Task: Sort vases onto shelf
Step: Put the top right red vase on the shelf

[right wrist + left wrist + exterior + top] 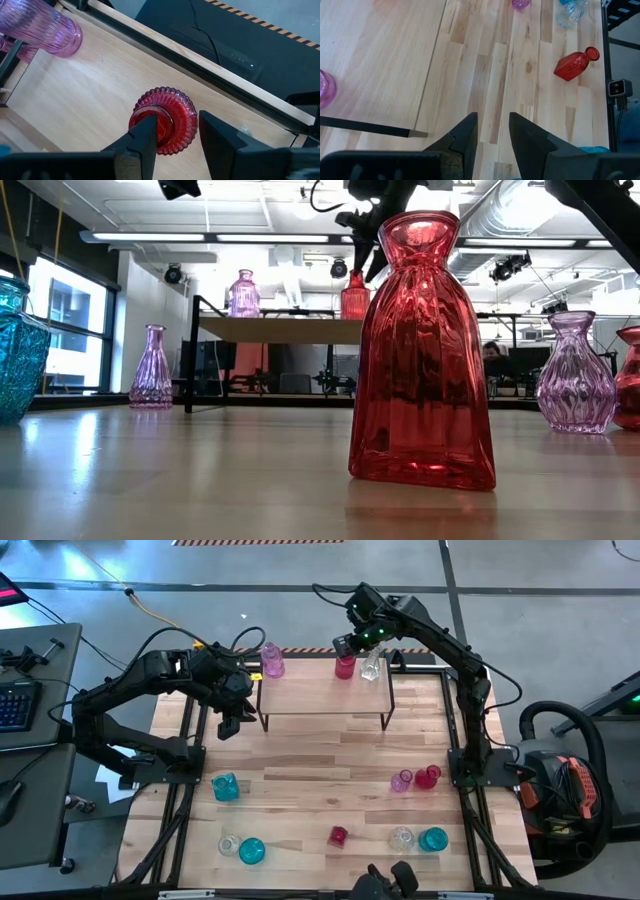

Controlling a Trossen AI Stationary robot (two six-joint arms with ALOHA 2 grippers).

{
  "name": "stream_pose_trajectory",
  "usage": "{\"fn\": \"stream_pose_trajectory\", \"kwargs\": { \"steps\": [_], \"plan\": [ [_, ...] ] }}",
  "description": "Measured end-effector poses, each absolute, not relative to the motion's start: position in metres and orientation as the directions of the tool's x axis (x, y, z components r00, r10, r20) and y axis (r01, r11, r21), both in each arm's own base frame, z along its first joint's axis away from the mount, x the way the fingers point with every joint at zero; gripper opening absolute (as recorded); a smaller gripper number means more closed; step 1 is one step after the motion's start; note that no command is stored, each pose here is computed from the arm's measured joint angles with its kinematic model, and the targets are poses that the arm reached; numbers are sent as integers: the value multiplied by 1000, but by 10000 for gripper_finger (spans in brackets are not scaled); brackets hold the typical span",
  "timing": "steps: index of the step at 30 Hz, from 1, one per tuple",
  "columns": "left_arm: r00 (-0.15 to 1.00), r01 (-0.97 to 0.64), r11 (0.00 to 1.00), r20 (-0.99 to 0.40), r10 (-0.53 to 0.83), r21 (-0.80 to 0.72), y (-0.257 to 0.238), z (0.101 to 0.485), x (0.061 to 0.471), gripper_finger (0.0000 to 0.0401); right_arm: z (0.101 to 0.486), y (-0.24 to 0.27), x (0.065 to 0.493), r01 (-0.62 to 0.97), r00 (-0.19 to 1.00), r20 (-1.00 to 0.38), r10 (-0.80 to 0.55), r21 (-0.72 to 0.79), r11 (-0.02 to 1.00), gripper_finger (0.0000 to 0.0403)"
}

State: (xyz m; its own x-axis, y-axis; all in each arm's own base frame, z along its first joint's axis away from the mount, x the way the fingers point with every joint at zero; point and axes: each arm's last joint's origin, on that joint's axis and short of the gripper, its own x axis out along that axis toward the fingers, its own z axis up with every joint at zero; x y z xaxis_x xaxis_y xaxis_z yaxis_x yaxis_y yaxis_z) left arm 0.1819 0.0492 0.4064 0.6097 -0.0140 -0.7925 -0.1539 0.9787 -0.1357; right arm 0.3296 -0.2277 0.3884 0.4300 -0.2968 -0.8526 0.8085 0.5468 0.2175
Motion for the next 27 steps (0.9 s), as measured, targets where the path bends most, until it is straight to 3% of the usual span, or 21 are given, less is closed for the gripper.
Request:
{"fn": "stream_pose_trajectory", "kwargs": {
  "steps": [11, 20, 27],
  "plan": [
    [610, -154, 979, -792, -14, -136, 49, 406, 182, 104, 388, -229, 329, 816, 429, -853, -296, 226, 532, 126],
    [610, -154, 979, -792, -14, -136, 49, 406, 182, 104, 388, -230, 328, 814, 421, -855, -302, 210, 541, 174],
    [610, -154, 979, -792, -14, -136, 49, 406, 182, 104, 393, -230, 325, 809, 429, -851, -301, 214, 547, 176]
  ]
}}
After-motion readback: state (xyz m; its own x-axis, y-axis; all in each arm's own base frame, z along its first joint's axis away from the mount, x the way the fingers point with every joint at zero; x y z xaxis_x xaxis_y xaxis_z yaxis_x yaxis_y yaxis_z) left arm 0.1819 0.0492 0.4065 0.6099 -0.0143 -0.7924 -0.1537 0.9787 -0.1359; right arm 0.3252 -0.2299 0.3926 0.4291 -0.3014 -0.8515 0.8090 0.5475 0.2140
